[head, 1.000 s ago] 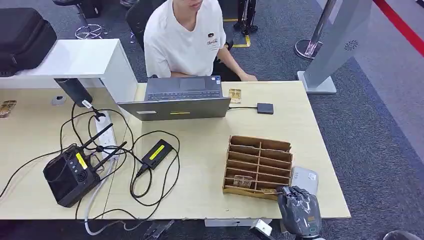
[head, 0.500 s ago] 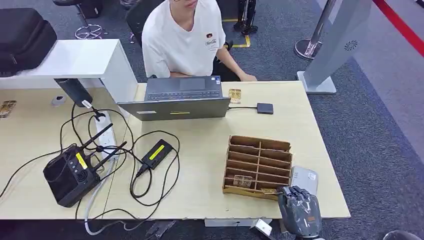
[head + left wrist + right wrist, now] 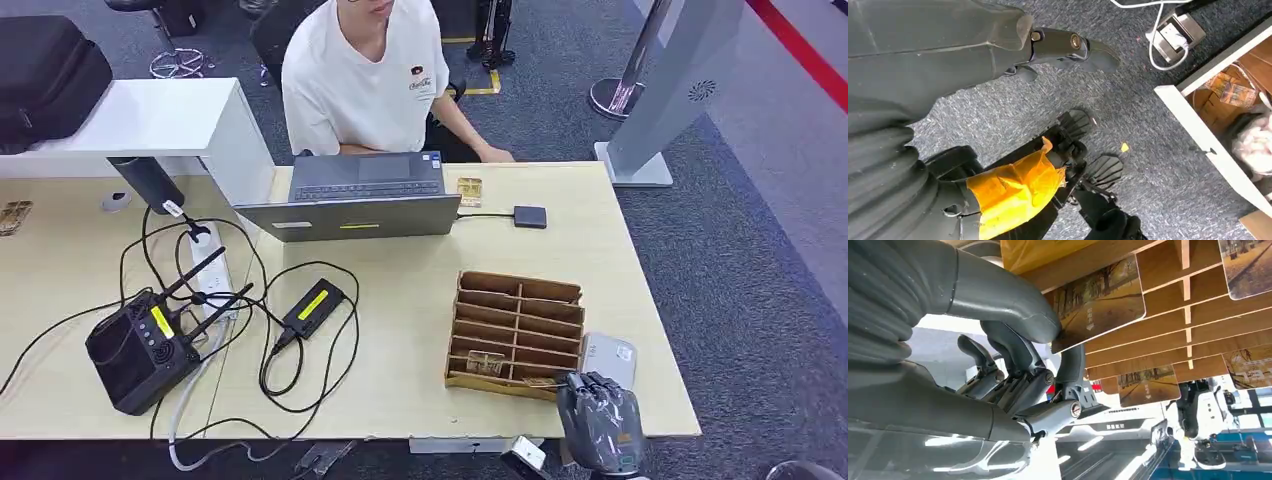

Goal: Pass the card to the sensor for recognition and then transmit it.

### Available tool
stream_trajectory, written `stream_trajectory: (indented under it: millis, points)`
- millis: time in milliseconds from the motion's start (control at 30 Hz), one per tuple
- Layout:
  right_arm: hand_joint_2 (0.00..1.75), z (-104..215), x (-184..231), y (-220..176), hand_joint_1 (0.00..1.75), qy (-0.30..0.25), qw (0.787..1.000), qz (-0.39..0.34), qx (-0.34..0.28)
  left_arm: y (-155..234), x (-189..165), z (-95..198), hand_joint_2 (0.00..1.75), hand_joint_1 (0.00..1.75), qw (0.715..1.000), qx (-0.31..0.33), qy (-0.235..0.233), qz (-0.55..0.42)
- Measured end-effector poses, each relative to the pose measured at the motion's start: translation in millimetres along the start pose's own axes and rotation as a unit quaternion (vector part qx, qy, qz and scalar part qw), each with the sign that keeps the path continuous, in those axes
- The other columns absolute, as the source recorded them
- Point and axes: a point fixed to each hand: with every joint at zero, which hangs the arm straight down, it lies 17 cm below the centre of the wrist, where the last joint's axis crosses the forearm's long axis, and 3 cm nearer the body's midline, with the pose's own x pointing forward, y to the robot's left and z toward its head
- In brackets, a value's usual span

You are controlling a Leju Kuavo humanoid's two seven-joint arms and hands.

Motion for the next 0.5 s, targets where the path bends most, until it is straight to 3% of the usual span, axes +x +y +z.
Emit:
stream_trajectory:
  millis: [500]
  points:
    - [1.75,-1.4,-2.6,-7.1,1.55,0.008,1.000,-0.006,-0.013,-0.1,0.5,0.0,1.75,0.00,1.000,0.000,0.000,-0.005]
